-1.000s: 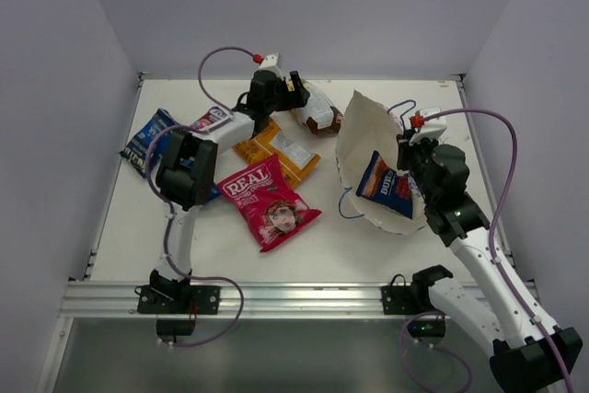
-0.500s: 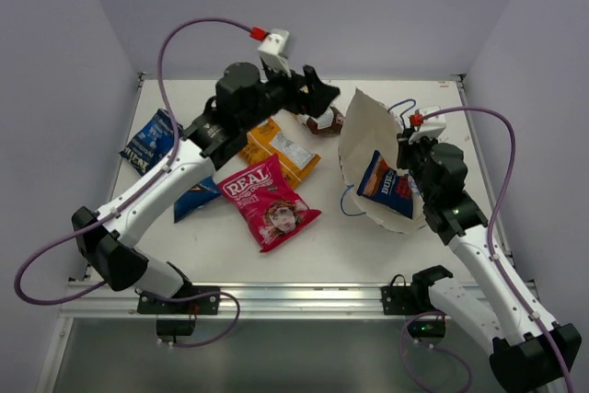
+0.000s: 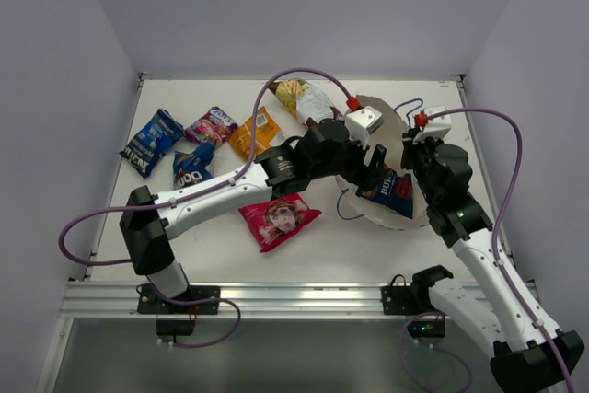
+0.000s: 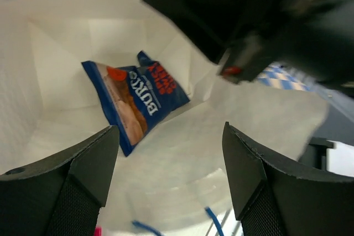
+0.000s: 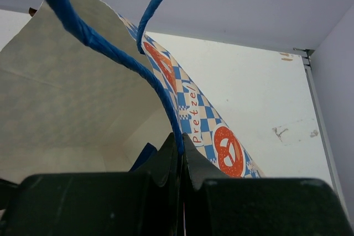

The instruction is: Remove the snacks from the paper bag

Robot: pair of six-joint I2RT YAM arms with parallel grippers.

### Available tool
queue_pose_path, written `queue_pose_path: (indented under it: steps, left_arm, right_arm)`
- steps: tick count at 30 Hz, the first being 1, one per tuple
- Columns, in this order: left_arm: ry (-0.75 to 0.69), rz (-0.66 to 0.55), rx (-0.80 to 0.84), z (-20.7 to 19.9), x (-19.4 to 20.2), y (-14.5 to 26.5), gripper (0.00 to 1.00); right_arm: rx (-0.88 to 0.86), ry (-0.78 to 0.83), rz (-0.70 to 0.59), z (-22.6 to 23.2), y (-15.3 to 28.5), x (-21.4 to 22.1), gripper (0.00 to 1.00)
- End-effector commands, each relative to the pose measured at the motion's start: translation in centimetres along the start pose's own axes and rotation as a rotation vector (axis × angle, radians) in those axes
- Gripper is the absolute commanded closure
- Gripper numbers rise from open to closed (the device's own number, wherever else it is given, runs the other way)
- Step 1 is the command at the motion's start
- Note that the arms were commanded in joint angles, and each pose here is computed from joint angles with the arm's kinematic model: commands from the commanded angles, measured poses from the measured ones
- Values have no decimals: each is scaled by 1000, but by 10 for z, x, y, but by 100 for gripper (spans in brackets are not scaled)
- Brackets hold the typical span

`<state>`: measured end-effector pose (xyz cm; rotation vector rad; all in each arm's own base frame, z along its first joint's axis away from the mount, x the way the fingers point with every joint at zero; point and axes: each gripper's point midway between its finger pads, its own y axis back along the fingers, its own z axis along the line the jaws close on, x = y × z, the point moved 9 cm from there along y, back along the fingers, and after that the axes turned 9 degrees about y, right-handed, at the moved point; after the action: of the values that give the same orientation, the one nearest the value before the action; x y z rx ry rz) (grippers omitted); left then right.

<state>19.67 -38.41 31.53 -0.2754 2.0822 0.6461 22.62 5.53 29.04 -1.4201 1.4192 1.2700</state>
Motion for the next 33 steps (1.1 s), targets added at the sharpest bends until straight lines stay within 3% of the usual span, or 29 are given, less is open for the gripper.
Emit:
queue_pose_path:
  steps: [1, 13, 21, 25, 28, 29, 30, 33]
  left_arm:
    - [-37, -32, -69, 5, -7, -8, 20]
    - [-66, 42, -267, 44, 32, -78, 9]
    - [-58, 69, -341, 68, 56, -127, 10]
    - [-45, 94, -350, 76, 66, -139, 21]
    - [-38, 100, -329, 73, 64, -136, 43]
    - [-37, 91, -317, 69, 58, -129, 58]
    - [-35, 83, -307, 66, 53, -124, 66]
    - [-30, 40, -262, 51, 32, -99, 82]
  right_arm:
    - [37, -1, -57, -11, 14, -25, 100]
    - [-47, -1, -100, -6, 23, -32, 100]
    - [-95, -5, -101, 0, 22, -29, 100]
    - [-98, -5, -96, 1, 20, -27, 100]
    - [-89, -2, -92, 0, 20, -26, 100]
    - [-87, -4, -90, 0, 20, -25, 100]
    - [-80, -4, -90, -1, 20, -25, 100]
    - [-51, -6, -79, -2, 18, -23, 100]
